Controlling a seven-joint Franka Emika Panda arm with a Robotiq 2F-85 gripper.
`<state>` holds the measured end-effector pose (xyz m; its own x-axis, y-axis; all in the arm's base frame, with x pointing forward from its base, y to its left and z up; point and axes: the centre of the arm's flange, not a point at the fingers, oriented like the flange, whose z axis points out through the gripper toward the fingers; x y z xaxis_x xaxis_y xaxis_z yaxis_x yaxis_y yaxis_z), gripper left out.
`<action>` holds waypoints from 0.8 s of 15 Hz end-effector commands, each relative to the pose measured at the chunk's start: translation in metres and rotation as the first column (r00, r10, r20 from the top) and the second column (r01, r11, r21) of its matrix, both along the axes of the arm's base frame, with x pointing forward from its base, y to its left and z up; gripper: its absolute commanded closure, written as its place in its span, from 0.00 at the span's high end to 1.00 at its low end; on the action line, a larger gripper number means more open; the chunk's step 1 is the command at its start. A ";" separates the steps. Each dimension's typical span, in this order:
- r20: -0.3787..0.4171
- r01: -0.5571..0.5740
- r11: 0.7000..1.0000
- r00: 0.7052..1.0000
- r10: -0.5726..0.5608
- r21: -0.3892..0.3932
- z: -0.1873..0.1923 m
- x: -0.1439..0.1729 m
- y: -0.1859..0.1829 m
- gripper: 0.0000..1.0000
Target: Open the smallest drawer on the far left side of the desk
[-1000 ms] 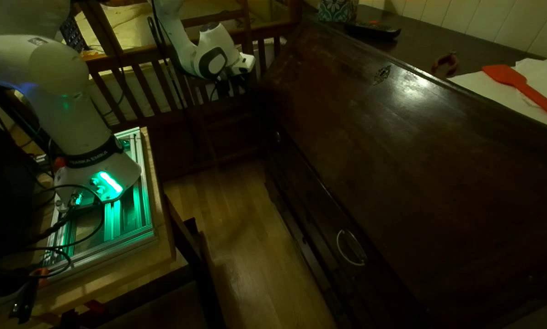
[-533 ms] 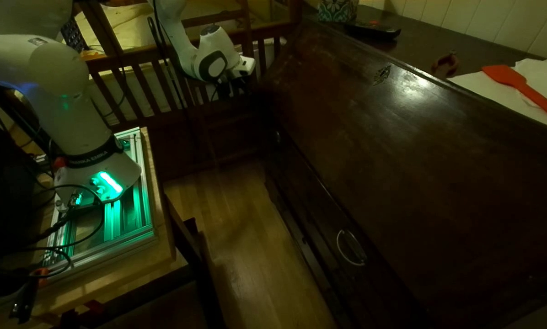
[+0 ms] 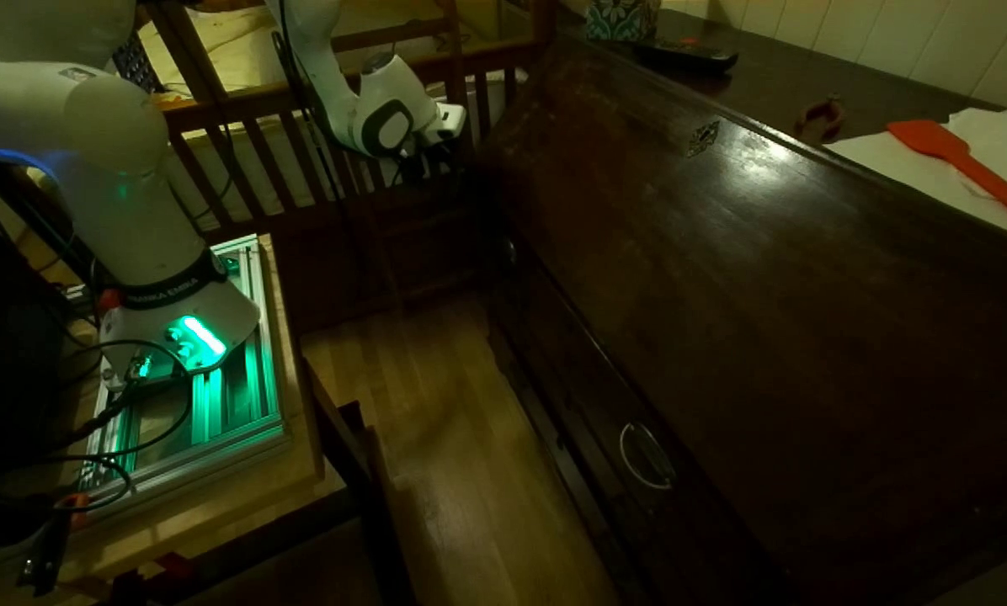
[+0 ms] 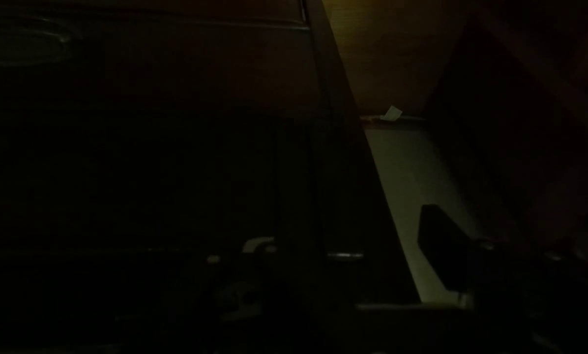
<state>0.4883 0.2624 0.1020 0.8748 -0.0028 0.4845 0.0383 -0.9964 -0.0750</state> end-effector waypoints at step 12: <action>0.194 0.015 0.998 0.981 -0.002 -0.065 -0.024 -0.002 0.004 0.26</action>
<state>0.4720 0.2630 0.0837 0.8019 0.0249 0.5970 0.0459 -0.9987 -0.0201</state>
